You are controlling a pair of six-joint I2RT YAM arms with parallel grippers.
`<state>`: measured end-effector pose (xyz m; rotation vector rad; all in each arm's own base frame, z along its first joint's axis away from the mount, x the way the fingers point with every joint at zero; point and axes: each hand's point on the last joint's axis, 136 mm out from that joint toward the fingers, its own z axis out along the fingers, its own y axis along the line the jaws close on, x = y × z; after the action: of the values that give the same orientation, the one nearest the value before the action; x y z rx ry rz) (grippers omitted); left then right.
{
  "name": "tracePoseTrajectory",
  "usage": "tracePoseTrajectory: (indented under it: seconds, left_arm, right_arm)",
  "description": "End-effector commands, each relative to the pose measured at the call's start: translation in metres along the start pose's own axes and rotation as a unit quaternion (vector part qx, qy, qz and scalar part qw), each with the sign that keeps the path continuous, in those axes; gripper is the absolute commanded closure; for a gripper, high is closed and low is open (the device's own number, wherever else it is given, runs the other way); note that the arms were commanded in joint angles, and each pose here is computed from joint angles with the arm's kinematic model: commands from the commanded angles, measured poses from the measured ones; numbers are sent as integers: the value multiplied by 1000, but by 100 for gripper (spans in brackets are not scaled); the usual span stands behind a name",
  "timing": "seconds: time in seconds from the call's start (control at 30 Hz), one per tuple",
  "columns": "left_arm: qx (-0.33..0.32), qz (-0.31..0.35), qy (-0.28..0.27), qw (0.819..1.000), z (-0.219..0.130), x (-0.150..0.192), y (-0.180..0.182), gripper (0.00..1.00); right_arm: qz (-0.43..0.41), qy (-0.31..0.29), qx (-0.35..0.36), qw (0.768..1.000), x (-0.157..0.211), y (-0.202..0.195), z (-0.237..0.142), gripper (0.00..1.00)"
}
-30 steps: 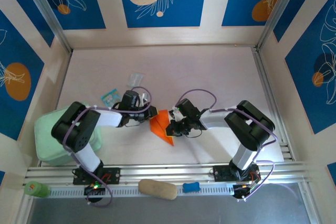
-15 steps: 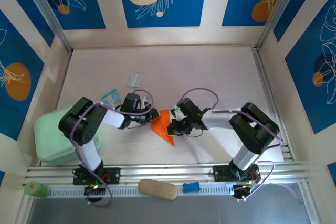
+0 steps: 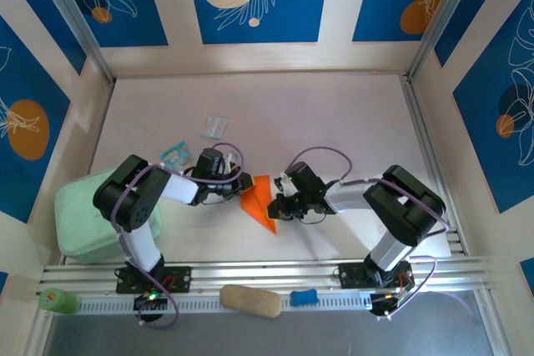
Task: Fold a paper plane with a square sheet of paper (pick it up from the middle)
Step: Fourth fold the wing at the center of the table, then turn over the paper at the center of the table.
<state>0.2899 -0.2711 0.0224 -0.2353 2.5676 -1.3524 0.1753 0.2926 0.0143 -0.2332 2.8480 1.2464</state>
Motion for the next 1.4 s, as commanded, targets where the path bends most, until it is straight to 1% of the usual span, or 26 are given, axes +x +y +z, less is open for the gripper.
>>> tracePoseTrajectory:
  seconds: [0.0, 0.23, 0.53, 1.0, 1.37]
  left_arm:
    - [-67, -27, 5, 997, -2, 11, 36, 100]
    - [-70, -27, 3, 997, -5, 11, 36, 100]
    - [-70, -28, 4, 997, -5, 13, 38, 100]
    - [-67, -31, 4, 997, -4, 11, 37, 100]
    - [-70, -32, 3, 997, -4, 9, 37, 100]
  right_arm:
    - [37, 33, 42, 998, 30, -24, -5, 99]
    - [24, -1, 49, 998, 12, -12, -16, 99]
    - [28, -16, 47, 998, 1, -5, -17, 95]
    - [38, -8, 42, 998, 1, -8, -15, 92]
    - [42, -9, 36, 998, 2, -10, -17, 91]
